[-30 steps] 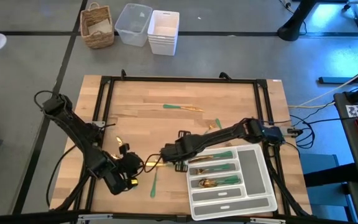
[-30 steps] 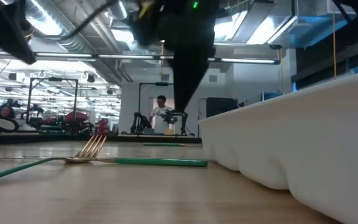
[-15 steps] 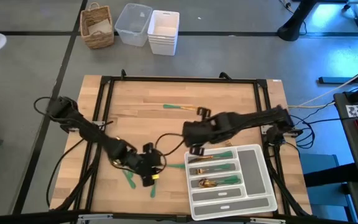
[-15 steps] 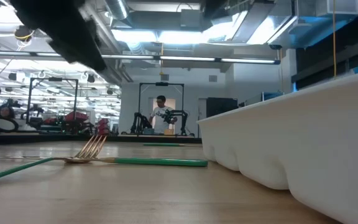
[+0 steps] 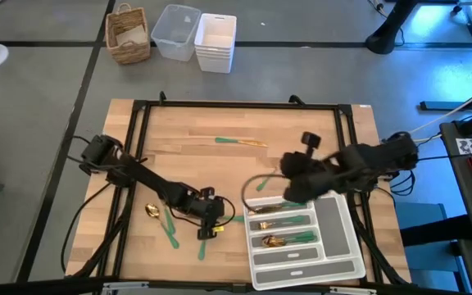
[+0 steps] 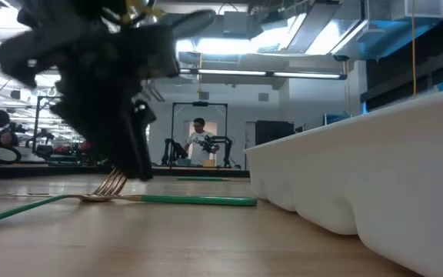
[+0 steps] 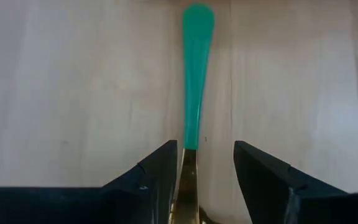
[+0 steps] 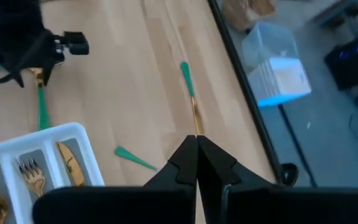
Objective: Sort silverware
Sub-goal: Put the bottom right green table knife into the silverware tray
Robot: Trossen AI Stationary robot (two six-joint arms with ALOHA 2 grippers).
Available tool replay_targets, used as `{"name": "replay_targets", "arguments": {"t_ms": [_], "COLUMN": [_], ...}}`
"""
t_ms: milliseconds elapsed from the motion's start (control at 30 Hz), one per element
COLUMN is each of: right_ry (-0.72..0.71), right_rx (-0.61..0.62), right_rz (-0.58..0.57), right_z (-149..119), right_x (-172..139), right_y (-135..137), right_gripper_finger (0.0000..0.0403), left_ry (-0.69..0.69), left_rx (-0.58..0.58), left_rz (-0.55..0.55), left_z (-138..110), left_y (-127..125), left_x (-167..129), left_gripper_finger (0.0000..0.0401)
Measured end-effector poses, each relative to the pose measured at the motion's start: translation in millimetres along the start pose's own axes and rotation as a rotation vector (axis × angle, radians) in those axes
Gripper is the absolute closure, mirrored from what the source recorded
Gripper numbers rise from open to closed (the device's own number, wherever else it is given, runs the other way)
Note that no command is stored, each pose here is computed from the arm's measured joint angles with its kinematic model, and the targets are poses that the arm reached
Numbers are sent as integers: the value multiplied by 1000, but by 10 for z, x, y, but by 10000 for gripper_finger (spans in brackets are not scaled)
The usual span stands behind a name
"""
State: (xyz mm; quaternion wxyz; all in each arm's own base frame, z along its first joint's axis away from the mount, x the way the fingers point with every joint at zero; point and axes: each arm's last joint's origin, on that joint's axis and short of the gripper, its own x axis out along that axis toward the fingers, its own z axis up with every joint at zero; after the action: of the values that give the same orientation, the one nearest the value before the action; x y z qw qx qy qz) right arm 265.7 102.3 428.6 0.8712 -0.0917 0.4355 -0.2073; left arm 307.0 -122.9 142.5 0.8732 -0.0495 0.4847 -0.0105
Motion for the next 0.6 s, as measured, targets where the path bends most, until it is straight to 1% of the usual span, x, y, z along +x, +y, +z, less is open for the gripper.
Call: {"name": "replay_targets", "arguments": {"t_ms": [100,300,467,600], "right_ry": [-30,-85,-83,-78], "right_rx": [-16,80,192,270], "right_rz": [2,-70,-117,-129], "right_z": [-154,-526,-873,-1144], "right_x": [-128,-203,-77,140], "right_y": [33,-27,-95,-72], "right_gripper_finger": [398,398,398,398], "left_ry": [11,36,62,85], "left_rx": [17,30,24,18], "left_rz": [3,19,37,56], "left_z": [-19,-57,-69,-73], "left_y": [4,10,55,102], "left_x": [61,145,185,173], "left_gripper_finger": [248,248,250,275]}}
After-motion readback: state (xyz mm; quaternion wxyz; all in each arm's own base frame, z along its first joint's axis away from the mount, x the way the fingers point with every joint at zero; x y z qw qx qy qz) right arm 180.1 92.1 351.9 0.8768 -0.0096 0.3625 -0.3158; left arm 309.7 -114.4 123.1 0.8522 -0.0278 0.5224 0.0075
